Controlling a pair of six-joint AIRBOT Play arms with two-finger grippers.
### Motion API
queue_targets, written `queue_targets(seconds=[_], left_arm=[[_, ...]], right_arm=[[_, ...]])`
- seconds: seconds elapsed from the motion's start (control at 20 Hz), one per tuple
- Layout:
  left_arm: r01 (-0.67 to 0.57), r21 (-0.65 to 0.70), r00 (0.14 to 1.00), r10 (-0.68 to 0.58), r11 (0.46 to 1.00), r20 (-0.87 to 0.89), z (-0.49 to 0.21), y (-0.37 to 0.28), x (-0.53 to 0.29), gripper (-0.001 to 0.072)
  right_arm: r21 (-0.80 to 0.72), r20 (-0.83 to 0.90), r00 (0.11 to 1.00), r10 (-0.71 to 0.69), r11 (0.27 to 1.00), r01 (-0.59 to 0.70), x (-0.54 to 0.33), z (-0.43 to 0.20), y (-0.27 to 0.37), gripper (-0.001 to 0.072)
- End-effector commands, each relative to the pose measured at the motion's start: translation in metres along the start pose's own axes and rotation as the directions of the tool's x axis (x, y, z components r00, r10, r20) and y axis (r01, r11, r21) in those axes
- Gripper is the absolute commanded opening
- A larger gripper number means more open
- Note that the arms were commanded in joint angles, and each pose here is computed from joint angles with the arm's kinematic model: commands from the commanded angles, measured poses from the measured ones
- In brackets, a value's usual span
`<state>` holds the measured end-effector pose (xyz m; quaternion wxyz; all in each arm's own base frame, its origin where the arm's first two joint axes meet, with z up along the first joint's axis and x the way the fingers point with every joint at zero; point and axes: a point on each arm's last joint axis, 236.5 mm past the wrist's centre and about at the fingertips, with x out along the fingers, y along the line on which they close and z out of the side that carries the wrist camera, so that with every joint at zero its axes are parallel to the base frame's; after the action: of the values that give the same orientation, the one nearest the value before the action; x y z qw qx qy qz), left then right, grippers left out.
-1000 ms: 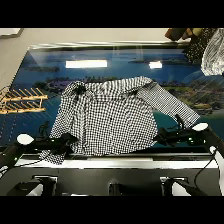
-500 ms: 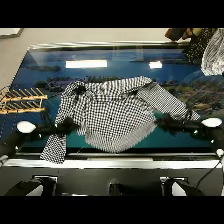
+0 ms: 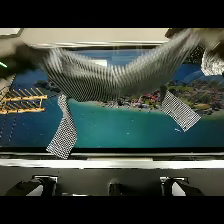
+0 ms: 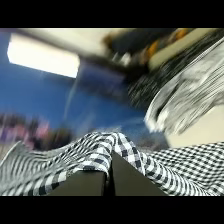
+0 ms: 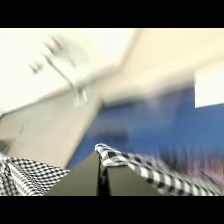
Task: Fold the clothes and pants, and hang the long-sleeved shirts on hangers.
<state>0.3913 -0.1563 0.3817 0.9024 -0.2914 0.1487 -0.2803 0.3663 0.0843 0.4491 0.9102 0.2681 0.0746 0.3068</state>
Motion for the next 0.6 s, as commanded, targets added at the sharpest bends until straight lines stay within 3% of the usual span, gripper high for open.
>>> queue_targets(seconds=[0.0,0.15,0.35,0.55], left_arm=[[0.092,0.190,0.970,-0.131,0.977,0.206,0.075,-0.095,-0.069,0.0019],[0.085,0.260,0.944,-0.162,0.962,0.288,0.085,-0.132,-0.124,0.0019],[-0.020,0.265,0.930,-0.080,0.964,0.359,0.083,-0.139,-0.178,0.0019],[-0.113,0.238,0.924,0.015,0.965,0.382,0.082,-0.122,-0.194,0.0019]], right_arm=[[-0.354,0.192,0.977,0.093,0.935,-0.020,-0.064,0.066,0.136,0.0027],[-0.445,0.336,0.940,0.057,0.889,0.106,-0.119,0.076,0.191,0.0027],[-0.413,0.507,0.860,-0.056,0.860,0.299,-0.183,0.079,0.215,0.0027],[-0.373,0.533,0.839,-0.109,0.860,0.349,-0.189,0.084,0.204,0.0027]])
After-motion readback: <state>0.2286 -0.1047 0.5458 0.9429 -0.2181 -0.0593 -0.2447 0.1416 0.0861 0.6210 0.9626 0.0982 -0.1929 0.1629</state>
